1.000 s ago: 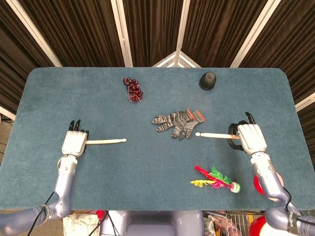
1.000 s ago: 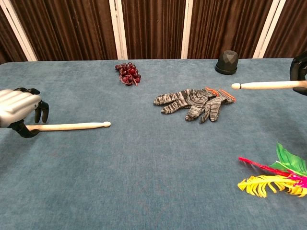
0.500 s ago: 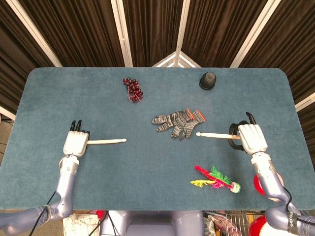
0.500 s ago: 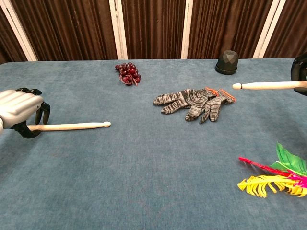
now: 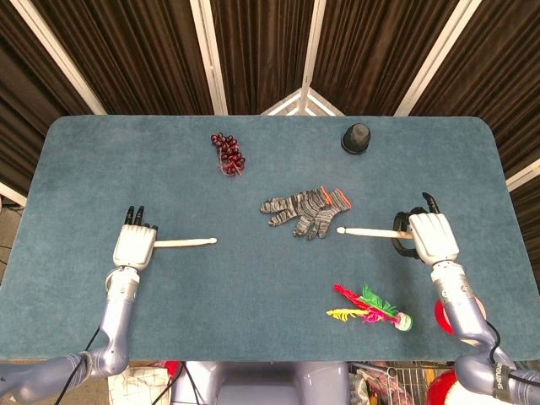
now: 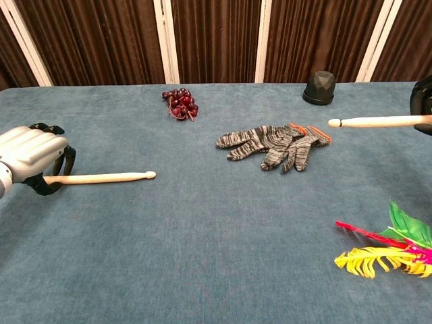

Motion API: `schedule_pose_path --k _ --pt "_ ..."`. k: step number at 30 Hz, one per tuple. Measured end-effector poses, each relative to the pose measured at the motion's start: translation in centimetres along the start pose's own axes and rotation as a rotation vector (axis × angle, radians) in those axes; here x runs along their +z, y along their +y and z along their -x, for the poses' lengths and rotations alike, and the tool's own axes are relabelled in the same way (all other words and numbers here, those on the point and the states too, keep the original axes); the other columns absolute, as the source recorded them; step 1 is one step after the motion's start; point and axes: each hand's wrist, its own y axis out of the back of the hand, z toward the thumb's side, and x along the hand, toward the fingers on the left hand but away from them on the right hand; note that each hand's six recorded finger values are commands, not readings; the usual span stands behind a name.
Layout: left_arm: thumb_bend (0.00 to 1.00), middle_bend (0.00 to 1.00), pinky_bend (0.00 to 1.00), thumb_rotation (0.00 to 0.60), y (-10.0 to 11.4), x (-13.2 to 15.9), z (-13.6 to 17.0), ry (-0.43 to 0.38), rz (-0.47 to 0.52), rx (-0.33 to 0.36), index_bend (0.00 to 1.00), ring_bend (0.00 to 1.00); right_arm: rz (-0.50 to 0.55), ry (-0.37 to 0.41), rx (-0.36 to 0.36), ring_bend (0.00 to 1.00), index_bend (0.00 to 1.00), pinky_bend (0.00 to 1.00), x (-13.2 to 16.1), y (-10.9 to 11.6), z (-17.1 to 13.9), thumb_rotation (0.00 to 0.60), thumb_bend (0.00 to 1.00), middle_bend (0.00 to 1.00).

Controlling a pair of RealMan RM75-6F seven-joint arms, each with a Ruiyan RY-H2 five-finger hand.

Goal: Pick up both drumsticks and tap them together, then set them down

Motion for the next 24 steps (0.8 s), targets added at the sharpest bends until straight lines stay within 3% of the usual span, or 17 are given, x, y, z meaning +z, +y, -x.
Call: schedule_pose_path --k 24 --pt "0.50 0.47 0.00 0.600 -0.50 0.62 -0.01 -0.001 -0.052 0.001 0.51 0.06 -0.007 -0.005 0.003 0.37 0.70 0.04 -0.23 -0.06 0.05 0.600 0.40 0.58"
